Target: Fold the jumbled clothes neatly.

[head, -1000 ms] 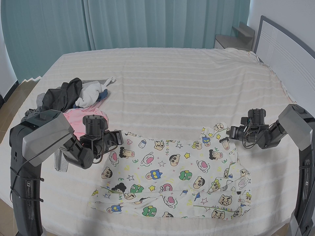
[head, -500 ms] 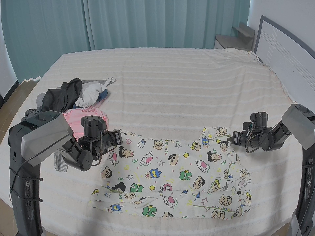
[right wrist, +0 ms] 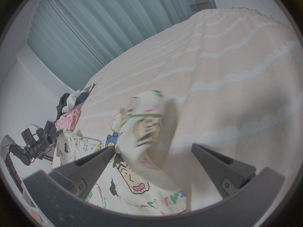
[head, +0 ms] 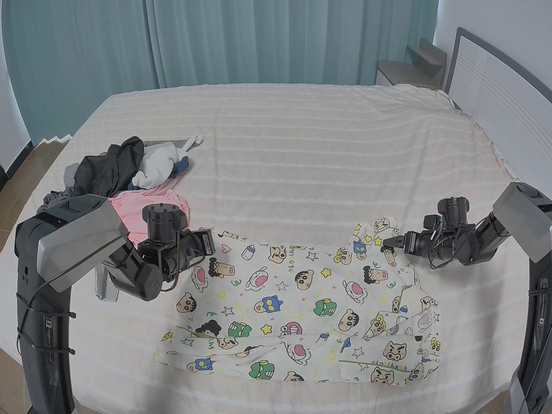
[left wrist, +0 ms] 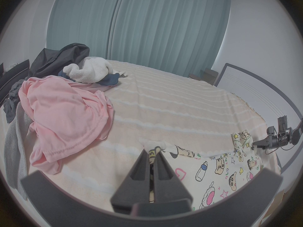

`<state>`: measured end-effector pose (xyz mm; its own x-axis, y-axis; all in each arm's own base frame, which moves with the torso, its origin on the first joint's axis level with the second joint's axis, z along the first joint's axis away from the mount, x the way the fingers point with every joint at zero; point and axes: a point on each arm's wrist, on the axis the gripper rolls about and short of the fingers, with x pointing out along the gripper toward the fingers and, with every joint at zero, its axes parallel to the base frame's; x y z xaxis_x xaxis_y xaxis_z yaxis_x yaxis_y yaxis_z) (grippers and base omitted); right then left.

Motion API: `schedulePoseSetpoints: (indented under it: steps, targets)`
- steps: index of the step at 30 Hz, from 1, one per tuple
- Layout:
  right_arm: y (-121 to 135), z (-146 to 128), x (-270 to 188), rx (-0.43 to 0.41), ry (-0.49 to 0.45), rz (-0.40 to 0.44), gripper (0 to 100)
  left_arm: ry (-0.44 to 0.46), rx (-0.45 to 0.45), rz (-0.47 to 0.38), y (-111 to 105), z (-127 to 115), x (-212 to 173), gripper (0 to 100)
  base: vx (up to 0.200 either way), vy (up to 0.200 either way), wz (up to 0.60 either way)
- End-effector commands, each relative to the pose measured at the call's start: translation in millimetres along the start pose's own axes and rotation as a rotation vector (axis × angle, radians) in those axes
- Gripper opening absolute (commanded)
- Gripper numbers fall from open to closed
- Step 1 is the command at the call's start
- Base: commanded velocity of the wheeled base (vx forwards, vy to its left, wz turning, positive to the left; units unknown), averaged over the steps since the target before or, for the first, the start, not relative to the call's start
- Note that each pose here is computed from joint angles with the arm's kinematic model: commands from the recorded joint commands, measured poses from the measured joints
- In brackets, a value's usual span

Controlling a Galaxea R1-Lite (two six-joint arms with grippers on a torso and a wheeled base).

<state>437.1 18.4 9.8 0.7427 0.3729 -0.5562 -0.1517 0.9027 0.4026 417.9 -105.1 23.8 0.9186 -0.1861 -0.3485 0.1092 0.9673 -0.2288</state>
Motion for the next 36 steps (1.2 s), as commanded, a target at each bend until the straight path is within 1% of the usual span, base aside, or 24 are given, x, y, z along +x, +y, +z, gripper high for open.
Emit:
schedulePoseSetpoints:
  steps: [1,6,9,12,14,17,22,23,32,36]
  targets:
    - [1,-7,6,-0.003,0.018,0.005,100,0.001,-0.002,0.001,0,0,0,0,0.0,0.0,0.0]
    - [3,3,4,-0.011,-0.02,0.01,100,-0.001,-0.002,0.002,1,-1,0,0,0.0,0.0,0.0]
    - [2,3,3,-0.012,-0.021,0.007,100,-0.001,-0.002,0.002,1,-1,1,0,0.0,0.0,0.0]
    - [3,-2,6,-0.01,-0.003,0.009,100,-0.001,-0.002,0.0,1,-2,1,0,0.0,0.0,0.0]
    - [1,-10,12,-0.011,0.019,0.005,100,0.001,-0.002,0.001,1,-2,1,0,0.0,0.0,0.0]
    - [-1,-15,20,-0.015,0.026,0.005,100,0.004,-0.004,0.001,1,-3,1,0,0.0,0.0,0.0]
    - [10,-15,28,-0.04,0.017,0.014,100,0.011,-0.003,0.005,2,-6,2,0,0.0,0.0,0.0]
    - [12,-14,28,-0.044,0.015,0.012,0,0.011,-0.003,0.005,2,-6,2,0,0.0,0.0,0.0]
    - [14,-16,27,-0.066,0.022,0.014,0,0.013,-0.005,0.014,6,-5,1,0,0.0,0.0,0.0]
    - [12,-10,22,-0.081,-0.004,0.01,0,0.005,-0.004,0.017,6,-3,0,0,0.0,0.0,0.0]
